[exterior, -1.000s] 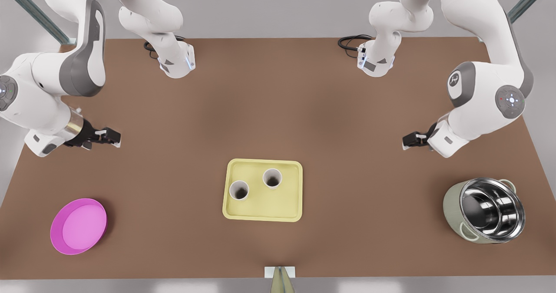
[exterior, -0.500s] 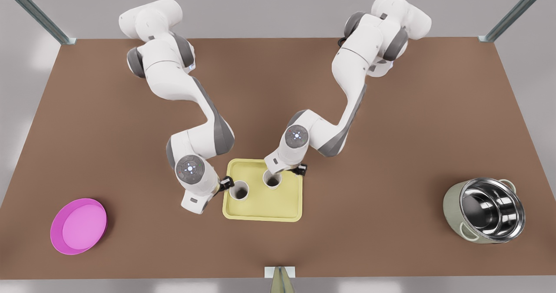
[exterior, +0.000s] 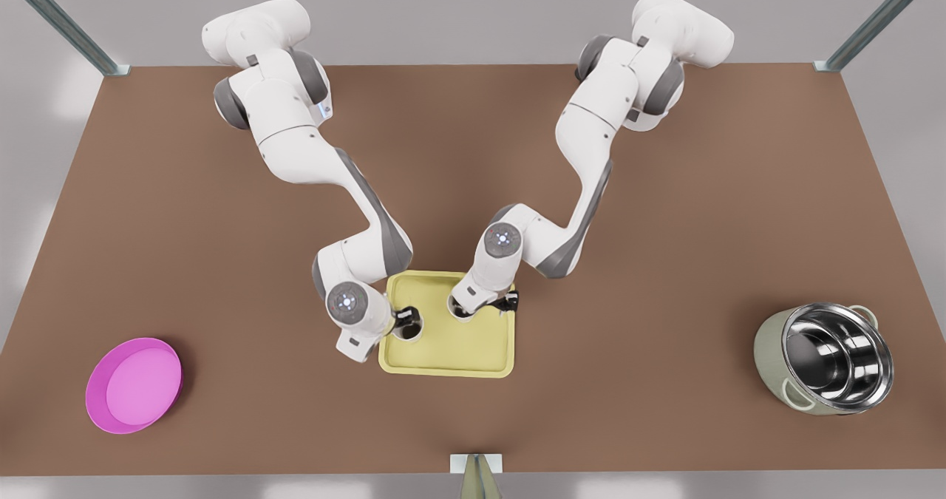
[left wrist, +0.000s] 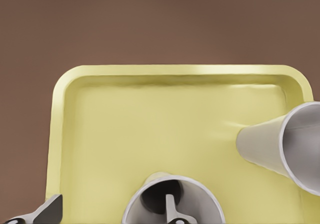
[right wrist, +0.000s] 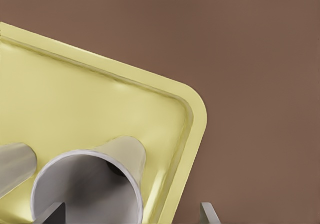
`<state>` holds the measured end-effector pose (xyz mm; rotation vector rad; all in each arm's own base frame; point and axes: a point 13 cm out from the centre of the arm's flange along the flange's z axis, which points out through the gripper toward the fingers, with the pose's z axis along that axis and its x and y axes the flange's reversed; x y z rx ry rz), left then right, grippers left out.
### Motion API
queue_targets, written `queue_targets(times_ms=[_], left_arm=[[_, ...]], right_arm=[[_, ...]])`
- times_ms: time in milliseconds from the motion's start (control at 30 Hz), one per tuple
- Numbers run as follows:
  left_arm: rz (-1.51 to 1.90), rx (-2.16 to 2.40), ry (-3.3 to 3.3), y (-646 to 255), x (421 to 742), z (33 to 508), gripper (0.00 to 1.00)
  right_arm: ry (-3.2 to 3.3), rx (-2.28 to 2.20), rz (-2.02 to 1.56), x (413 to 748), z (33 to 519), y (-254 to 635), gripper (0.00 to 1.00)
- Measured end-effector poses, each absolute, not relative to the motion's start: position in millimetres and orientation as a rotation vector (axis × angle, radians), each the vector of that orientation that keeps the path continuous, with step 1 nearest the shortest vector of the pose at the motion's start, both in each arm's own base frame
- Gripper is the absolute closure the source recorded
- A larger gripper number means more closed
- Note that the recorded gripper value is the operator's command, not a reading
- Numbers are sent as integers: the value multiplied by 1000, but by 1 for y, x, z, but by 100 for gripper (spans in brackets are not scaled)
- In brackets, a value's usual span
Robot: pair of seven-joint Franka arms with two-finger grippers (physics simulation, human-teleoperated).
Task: Use the left arm to pick up the white IKEA cup from the tray and place it on the middle-left position; use the right arm to pick up the white IKEA cup from the tray and place it on the middle-right position
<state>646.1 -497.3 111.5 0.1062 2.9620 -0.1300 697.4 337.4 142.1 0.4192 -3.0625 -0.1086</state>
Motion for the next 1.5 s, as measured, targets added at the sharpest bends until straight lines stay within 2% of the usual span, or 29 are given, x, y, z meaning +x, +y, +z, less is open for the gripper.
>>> queue_targets(times_ms=[100,167,200,233,300,367,400,433,533,567,667,700,800,933,1000,1067,1100,1167,1300,1333,1367,1500], left_arm=[[-126,92,2964,-505,639,97,3],[-133,80,2957,-510,637,96,13],[-138,73,2953,-512,637,97,21],[-143,64,2949,-513,638,97,39],[-150,46,2944,-514,639,99,56],[-159,27,2941,-516,639,100,66],[-163,18,2940,-516,639,100,70],[-168,9,2939,-517,639,101,72],[-179,-17,2936,-518,640,103,75],[-183,-25,2934,-519,641,106,76],[-190,-51,2928,-518,644,116,80],[-187,-61,2927,-516,645,117,87],[-179,-110,2922,-501,656,127,86],[-175,-339,2912,-392,723,174,86],[-151,-449,2920,-318,752,175,86],[-135,-547,2929,-238,775,170,86],[-132,-575,2935,-206,781,166,86],[-122,-566,2964,-174,783,146,86],[-110,-442,3004,-168,780,111,85],[-111,-409,3005,-169,780,109,76],[-115,-378,3004,-170,781,108,2],[-186,-242,2990,-178,787,111,0]], right_arm=[[-3100,394,-111,706,144,337,0],[-3105,361,-105,709,137,328,0],[-3107,347,-104,709,135,324,0],[-3108,338,-103,709,132,322,0],[-3108,325,-101,708,125,321,0],[-3107,318,-100,706,115,324,2],[-3108,317,-104,706,111,327,5],[-3111,315,-107,706,110,329,14],[-3120,307,-118,706,108,333,52],[-3121,305,-125,706,108,335,57],[-3125,299,-132,706,107,337,63],[-3124,296,-131,706,105,337,63],[-3124,297,-132,704,104,343,63],[-3105,314,-157,693,103,359,62],[-3088,318,-159,687,100,363,62],[-3073,317,-154,682,96,362,67],[-3067,315,-151,680,94,361,70],[-3060,312,-149,678,93,360,70],[-3058,307,-148,679,94,358,80],[-3059,305,-147,679,94,357,80],[-3061,303,-148,680,97,356,80],[-3075,265,-163,689,115,337,81]])
